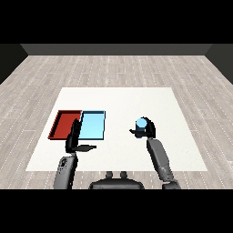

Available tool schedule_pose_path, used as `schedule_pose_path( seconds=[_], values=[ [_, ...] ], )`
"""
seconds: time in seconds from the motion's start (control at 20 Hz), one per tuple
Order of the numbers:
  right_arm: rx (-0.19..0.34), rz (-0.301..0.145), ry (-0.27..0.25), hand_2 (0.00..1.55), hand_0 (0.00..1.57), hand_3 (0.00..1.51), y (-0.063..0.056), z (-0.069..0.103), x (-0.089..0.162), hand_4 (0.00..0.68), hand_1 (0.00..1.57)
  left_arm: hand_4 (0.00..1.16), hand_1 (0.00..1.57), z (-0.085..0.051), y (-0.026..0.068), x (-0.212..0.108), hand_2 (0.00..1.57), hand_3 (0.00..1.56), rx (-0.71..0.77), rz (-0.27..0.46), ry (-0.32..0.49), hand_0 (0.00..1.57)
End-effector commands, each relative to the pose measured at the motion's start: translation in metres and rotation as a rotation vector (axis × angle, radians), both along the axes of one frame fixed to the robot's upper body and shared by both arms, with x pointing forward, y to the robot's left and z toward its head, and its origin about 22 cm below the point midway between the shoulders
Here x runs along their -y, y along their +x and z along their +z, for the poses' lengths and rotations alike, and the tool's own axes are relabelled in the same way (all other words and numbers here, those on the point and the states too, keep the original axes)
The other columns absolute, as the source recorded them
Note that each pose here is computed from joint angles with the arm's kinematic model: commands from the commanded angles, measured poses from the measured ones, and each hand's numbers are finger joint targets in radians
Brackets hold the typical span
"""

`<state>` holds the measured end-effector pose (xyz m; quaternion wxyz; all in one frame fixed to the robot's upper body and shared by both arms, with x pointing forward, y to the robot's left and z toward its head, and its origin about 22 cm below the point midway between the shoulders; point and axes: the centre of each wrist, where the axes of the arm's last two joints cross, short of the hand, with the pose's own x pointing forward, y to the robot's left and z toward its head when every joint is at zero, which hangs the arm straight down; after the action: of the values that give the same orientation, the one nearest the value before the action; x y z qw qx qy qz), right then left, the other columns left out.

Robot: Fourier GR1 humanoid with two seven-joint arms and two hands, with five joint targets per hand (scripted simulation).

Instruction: Pick the blue can and put it in the blue box

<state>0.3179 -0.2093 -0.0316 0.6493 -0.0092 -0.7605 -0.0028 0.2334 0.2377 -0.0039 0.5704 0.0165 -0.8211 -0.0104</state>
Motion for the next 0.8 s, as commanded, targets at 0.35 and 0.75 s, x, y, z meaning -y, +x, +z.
schedule_pose_path(
  seconds=[0.35,0.75],
  values=[
    [0.105,0.08,0.007,1.47,1.45,1.35,0.007,0.041,-0.03,0.539,1.45,0.0,0.0,0.006,0.0122,0.056,0.0,0.0,-0.015,-0.089,-0.025,0.0],
    [0.13,0.094,0.012,1.47,1.45,1.34,-0.001,0.058,-0.034,0.553,1.45,0.0,0.0,0.018,0.0237,0.052,0.0,0.0,-0.008,-0.157,-0.047,0.0]
  ],
)
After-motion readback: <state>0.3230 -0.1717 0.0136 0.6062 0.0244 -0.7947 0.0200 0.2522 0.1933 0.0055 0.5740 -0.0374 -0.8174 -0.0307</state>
